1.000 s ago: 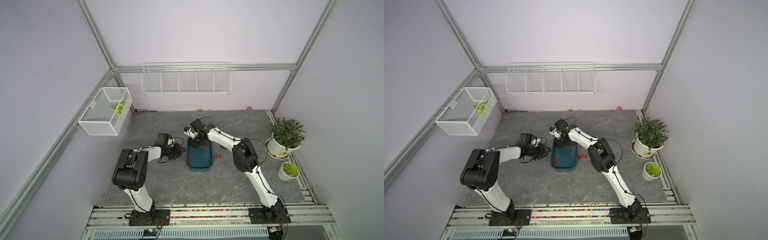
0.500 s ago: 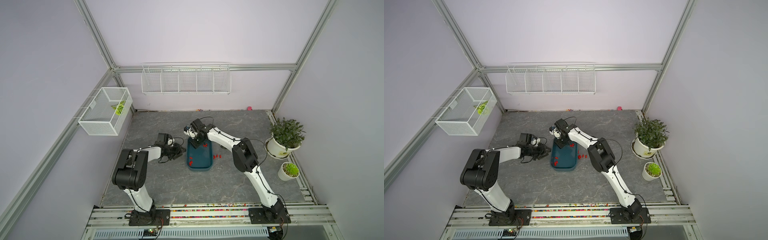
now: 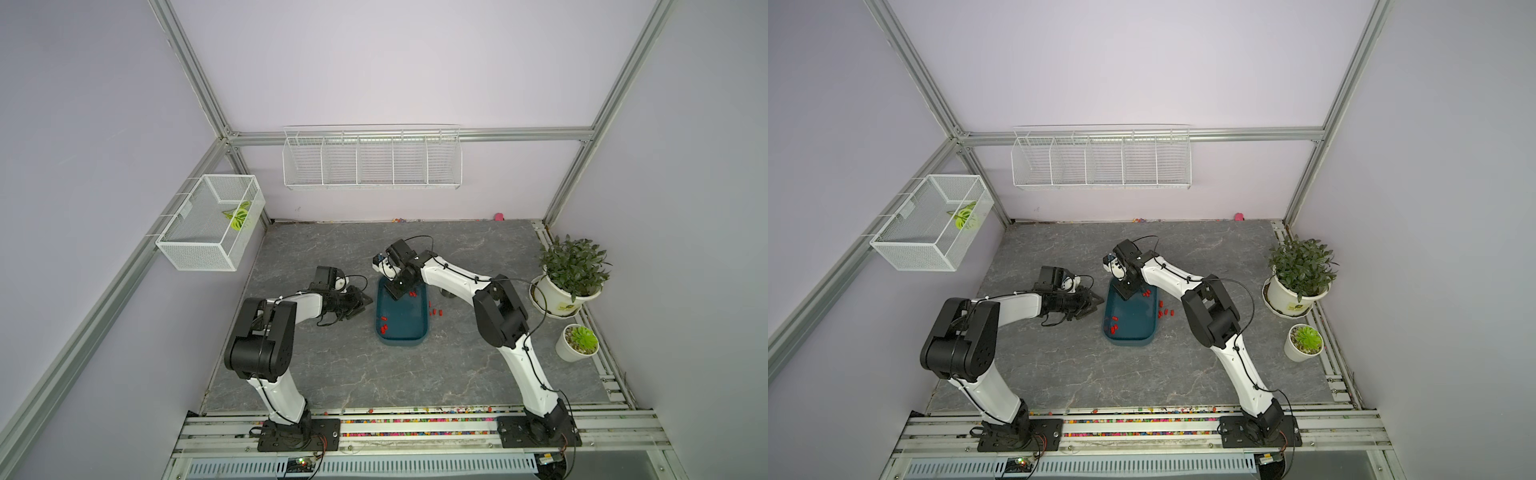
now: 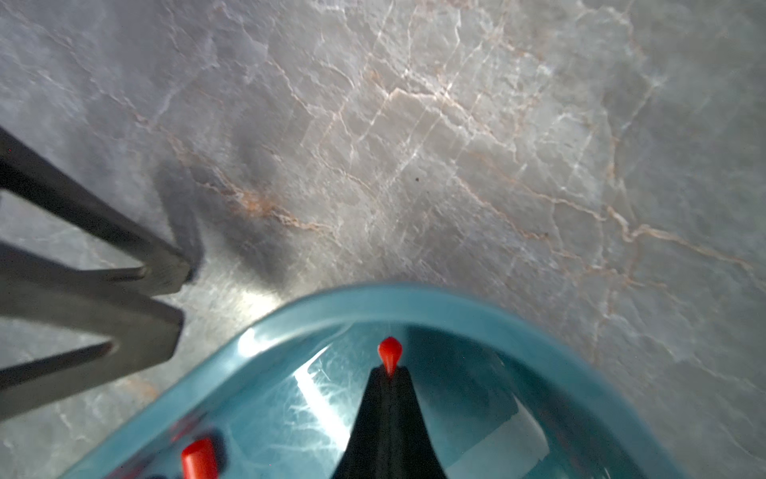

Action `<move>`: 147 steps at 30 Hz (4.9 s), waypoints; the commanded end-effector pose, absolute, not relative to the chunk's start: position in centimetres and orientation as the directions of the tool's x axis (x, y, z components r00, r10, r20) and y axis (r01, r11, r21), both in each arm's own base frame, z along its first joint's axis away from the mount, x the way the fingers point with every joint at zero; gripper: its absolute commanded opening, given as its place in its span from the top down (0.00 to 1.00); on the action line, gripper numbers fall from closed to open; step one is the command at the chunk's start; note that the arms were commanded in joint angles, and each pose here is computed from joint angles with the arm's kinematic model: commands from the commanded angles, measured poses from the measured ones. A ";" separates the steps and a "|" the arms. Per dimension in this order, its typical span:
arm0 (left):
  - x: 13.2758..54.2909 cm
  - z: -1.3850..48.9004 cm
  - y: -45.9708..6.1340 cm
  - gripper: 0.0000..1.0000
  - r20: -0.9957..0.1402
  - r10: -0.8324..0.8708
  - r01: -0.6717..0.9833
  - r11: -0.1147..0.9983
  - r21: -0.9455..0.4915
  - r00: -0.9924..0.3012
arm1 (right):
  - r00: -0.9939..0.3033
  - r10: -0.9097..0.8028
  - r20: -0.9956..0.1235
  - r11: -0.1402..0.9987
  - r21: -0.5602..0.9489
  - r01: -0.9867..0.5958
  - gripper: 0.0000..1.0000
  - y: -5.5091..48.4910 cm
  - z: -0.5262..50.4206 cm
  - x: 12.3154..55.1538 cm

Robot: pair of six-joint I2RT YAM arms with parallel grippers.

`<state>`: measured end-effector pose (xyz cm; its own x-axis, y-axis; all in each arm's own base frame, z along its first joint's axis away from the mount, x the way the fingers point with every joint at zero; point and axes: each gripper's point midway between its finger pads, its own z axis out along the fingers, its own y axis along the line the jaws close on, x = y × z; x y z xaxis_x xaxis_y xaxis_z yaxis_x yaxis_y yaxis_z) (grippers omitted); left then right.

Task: Take the screw protection sleeves out of the storage box
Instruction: Pick up the screw protection sleeve from the storage box, then place the screw protection sleeve at the center of the board, then pick up the screw protection sleeve from the storage box.

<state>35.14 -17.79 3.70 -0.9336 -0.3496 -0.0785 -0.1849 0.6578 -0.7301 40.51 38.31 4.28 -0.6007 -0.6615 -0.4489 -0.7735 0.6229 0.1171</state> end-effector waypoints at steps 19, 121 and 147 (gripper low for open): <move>35.8 4.4 -17.9 0.54 -0.109 -0.338 -0.151 0.656 -0.739 -0.935 | -0.635 -0.481 -0.605 0.732 0.121 -0.670 1.00 32.9 12.9 36.6; 35.8 4.6 -18.2 0.54 -0.117 -0.330 -0.132 0.643 -0.754 -0.936 | -0.804 -0.250 -0.539 0.892 0.195 -0.409 0.64 23.0 13.7 34.1; 35.8 4.9 -18.1 0.54 -0.127 -0.333 -0.127 0.645 -0.753 -0.934 | -0.752 -0.519 -0.407 0.811 0.044 -0.584 0.72 32.7 7.9 38.8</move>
<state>35.53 -18.17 4.32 -0.9350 -0.3407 -0.0979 -0.1550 0.6413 -0.7514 38.52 32.60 8.39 -0.7607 -0.4935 -0.4217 -0.5676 0.8209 0.0632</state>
